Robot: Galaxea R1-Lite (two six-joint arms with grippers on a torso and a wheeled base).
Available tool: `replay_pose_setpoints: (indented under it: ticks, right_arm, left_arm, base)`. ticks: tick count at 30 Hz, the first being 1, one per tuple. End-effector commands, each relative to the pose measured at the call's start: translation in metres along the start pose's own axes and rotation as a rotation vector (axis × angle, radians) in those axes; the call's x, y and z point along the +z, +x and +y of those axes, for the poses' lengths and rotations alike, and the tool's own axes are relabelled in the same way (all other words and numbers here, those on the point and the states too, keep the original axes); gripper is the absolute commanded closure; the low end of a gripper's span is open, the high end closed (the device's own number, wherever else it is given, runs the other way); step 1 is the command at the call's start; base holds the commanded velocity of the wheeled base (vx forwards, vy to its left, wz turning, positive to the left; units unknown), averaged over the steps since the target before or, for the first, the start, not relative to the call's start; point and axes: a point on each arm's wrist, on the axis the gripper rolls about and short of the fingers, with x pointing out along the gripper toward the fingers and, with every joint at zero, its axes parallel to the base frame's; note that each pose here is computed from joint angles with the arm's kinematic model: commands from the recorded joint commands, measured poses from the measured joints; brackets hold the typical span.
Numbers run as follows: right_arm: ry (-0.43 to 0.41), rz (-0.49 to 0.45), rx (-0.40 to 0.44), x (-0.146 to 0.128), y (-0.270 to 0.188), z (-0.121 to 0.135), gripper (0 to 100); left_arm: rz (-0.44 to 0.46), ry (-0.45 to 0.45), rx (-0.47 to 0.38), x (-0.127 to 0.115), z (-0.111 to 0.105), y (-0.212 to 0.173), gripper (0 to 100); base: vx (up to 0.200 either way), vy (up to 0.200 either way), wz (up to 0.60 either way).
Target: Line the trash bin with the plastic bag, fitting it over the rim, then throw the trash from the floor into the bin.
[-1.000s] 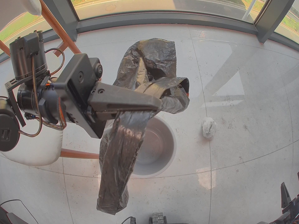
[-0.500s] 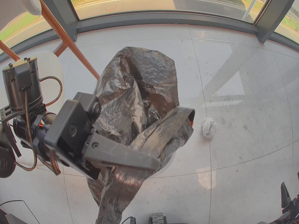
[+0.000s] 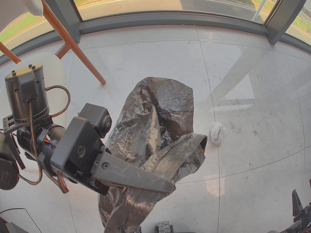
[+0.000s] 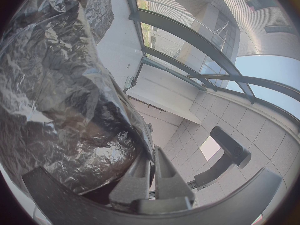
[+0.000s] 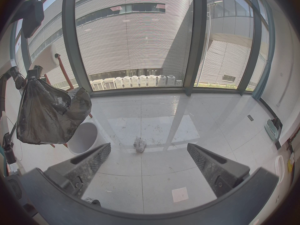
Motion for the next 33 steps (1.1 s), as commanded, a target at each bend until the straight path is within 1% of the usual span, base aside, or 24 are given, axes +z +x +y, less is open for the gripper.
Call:
replay_pose_setpoints:
  ticks: [1,4,7,12,13,15,16,17,18,19,20,21,22,23,24,25,29,33]
  right_arm:
    - [0.001,0.002,-0.002,-0.005,0.0,0.0,0]
    - [0.001,0.001,-0.009,-0.005,0.0,0.0,0]
    - [-0.003,0.001,-0.009,-0.005,0.0,0.0,0]
    - [-0.011,-0.01,-0.007,-0.003,-0.001,0.0,0]
    - [-0.009,-0.035,-0.002,0.002,-0.002,0.0,0]
    - [-0.003,-0.119,0.007,0.024,-0.004,0.0,0]
    - [-0.001,-0.12,0.013,0.034,-0.001,0.0,0]
    - [0.001,-0.106,0.016,0.037,0.001,0.0,0]
    - [0.004,-0.062,0.052,0.044,0.008,0.0,0]
    - [0.004,-0.062,0.052,0.044,0.008,0.0,0]
    - [0.009,-0.065,0.109,0.055,0.009,0.0,0]
    - [0.035,-0.069,0.191,0.066,0.011,-0.001,0]
    - [0.049,-0.047,0.225,0.07,0.014,-0.001,0]
    - [0.073,-0.007,0.26,0.075,0.021,0.001,0]
    - [0.084,0.006,0.275,0.077,0.023,0.002,0]
    - [0.133,0.045,0.317,0.085,0.03,0.004,0]
    - [0.243,0.125,0.39,0.1,0.045,0.013,0]
    - [0.341,0.202,0.402,0.116,0.063,0.024,0]
  left_arm:
    - [0.027,-0.017,0.007,0.005,0.014,0.006,100]
    - [0.045,-0.036,0.007,0.009,0.022,0.009,100]
    - [0.047,-0.031,0.002,0.011,0.024,0.011,100]
    - [0.044,-0.025,0.003,0.014,0.034,0.013,100]
    - [0.044,-0.025,0.003,0.014,0.036,0.014,100]
    - [0.042,-0.027,0.0,0.014,0.038,0.014,100]
    - [0.04,-0.025,0.0,0.015,0.038,0.014,100]
    - [0.04,-0.024,-0.001,0.015,0.038,0.014,100]
    - [0.041,-0.028,0.0,0.015,0.041,0.015,100]
    - [0.041,-0.028,0.0,0.015,0.041,0.015,100]
    - [0.042,-0.034,0.003,0.015,0.043,0.015,100]
    - [0.044,-0.039,0.008,0.012,0.047,0.015,100]
    - [0.045,-0.04,0.009,0.011,0.048,0.015,100]
    - [0.044,-0.043,0.011,0.01,0.05,0.015,100]
    - [0.044,-0.043,0.011,0.009,0.051,0.015,100]
    - [0.045,-0.044,0.012,0.005,0.055,0.014,100]
    - [0.036,-0.018,-0.001,0.0,0.061,0.013,100]
    - [0.033,-0.007,-0.005,-0.003,0.067,0.013,100]
  base:
    - [0.0,0.0,0.0]
    - [0.0,0.0,0.0]
    - [0.0,0.0,0.0]
    - [0.0,0.0,0.0]
    - [0.0,0.0,0.0]
    - [0.0,0.0,0.0]
    - [0.0,0.0,0.0]
    - [0.0,0.0,0.0]
    - [0.0,0.0,0.0]
    - [0.0,0.0,0.0]
    - [0.0,0.0,0.0]
    - [0.0,0.0,0.0]
    - [0.0,0.0,0.0]
    - [0.0,0.0,0.0]
    - [0.0,0.0,0.0]
    - [0.0,0.0,0.0]
    - [0.0,0.0,0.0]
    - [0.0,0.0,0.0]
